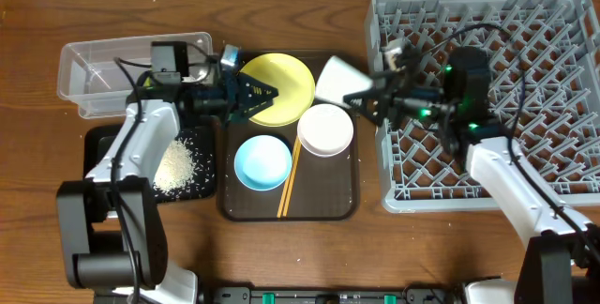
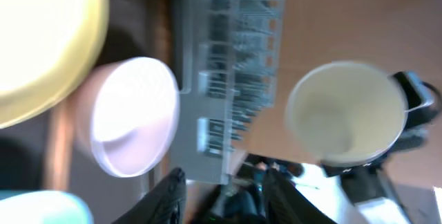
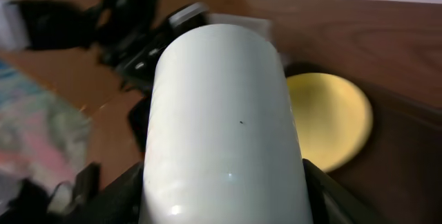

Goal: Sort waste into correct bins and load items into the dishwasher rack
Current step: 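Carry the cup with the right gripper and place it upside down in the rack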

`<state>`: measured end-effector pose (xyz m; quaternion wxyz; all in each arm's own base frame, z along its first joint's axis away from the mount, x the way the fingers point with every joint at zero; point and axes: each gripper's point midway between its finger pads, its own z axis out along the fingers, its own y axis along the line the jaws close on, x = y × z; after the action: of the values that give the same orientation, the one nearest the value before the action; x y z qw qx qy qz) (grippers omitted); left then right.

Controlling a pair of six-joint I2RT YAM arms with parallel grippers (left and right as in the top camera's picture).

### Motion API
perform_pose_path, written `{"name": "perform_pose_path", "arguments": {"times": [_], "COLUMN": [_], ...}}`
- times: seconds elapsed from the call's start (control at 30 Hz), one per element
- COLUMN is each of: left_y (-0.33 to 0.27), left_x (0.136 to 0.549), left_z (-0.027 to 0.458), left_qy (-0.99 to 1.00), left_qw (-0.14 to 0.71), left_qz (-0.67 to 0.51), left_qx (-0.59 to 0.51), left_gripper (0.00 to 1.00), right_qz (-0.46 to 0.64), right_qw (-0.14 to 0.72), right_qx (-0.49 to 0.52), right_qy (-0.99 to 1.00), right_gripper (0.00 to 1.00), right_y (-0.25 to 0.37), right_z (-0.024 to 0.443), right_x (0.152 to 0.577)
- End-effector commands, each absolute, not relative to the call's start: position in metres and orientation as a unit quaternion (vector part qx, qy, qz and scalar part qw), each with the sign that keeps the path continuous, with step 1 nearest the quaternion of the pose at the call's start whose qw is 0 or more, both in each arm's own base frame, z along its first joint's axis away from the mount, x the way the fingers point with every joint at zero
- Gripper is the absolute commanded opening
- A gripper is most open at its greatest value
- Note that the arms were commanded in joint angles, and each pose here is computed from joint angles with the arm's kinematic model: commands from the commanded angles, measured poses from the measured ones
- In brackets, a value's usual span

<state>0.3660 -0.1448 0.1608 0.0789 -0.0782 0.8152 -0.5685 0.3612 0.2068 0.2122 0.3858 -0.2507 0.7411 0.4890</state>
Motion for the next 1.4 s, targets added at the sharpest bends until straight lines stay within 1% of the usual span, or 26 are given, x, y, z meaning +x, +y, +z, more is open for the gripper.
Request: {"name": "perform_pose_path", "arguments": {"times": [0.0, 0.2, 0.27, 0.37, 0.43, 0.5, 0.53, 0.67, 0.83, 0.93, 1.07, 1.17, 1.37], "left_y": [-0.125, -0.093, -0.08, -0.067, -0.055, -0.046, -0.042, -0.041, -0.041, -0.041, -0.041, -0.041, -0.041], "left_x": [0.371, 0.358, 0.351, 0.343, 0.337, 0.333, 0.331, 0.33, 0.329, 0.329, 0.329, 0.329, 0.328], "left_z": [0.156, 0.154, 0.157, 0.159, 0.159, 0.158, 0.158, 0.158, 0.158, 0.158, 0.158, 0.158, 0.157], "left_qy": [0.862, 0.914, 0.927, 0.938, 0.946, 0.951, 0.953, 0.953, 0.954, 0.954, 0.954, 0.954, 0.954], "left_qw": [0.153, 0.193, 0.202, 0.208, 0.211, 0.212, 0.212, 0.212, 0.211, 0.21, 0.21, 0.21, 0.209], "left_qz": [-0.481, -0.352, -0.309, -0.266, -0.229, -0.201, -0.189, -0.186, -0.186, -0.186, -0.186, -0.186, -0.186], "left_qx": [-0.052, -0.057, -0.07, -0.083, -0.095, -0.103, -0.107, -0.108, -0.108, -0.108, -0.108, -0.108, -0.108], "left_gripper": [0.4, 0.41, 0.42, 0.48, 0.5, 0.57, 0.59, 0.59, 0.59, 0.59, 0.59, 0.59, 0.59], "right_qz": [0.454, 0.366, 0.314, 0.246, 0.2, 0.158, 0.135, 0.075, -0.001, -0.023, -0.054, -0.056, -0.064], "right_qw": [0.412, 0.425, 0.415, 0.405, 0.403, 0.406, 0.408, 0.404, 0.356, 0.341, 0.388, 0.414, 0.386], "right_qx": [-0.204, -0.147, -0.115, -0.076, -0.053, -0.038, -0.027, -0.011, 0.033, 0.049, 0.07, 0.073, 0.06], "right_qy": [0.763, 0.815, 0.846, 0.877, 0.891, 0.899, 0.902, 0.912, 0.934, 0.938, 0.917, 0.906, 0.919], "right_gripper": [0.01, 0.01, 0.01, 0.01, 0.01, 0.01, 0.01, 0.01, 0.01, 0.01, 0.01, 0.01, 0.01], "right_y": [0.187, 0.153, 0.136, 0.113, 0.096, 0.082, 0.073, 0.052, 0.019, 0.005, -0.011, -0.012, -0.01], "right_z": [0.223, 0.229, 0.228, 0.229, 0.235, 0.243, 0.249, 0.262, 0.252, 0.247, 0.264, 0.278, 0.28], "right_x": [0.382, 0.403, 0.411, 0.417, 0.42, 0.422, 0.423, 0.42, 0.399, 0.393, 0.411, 0.426, 0.46]}}
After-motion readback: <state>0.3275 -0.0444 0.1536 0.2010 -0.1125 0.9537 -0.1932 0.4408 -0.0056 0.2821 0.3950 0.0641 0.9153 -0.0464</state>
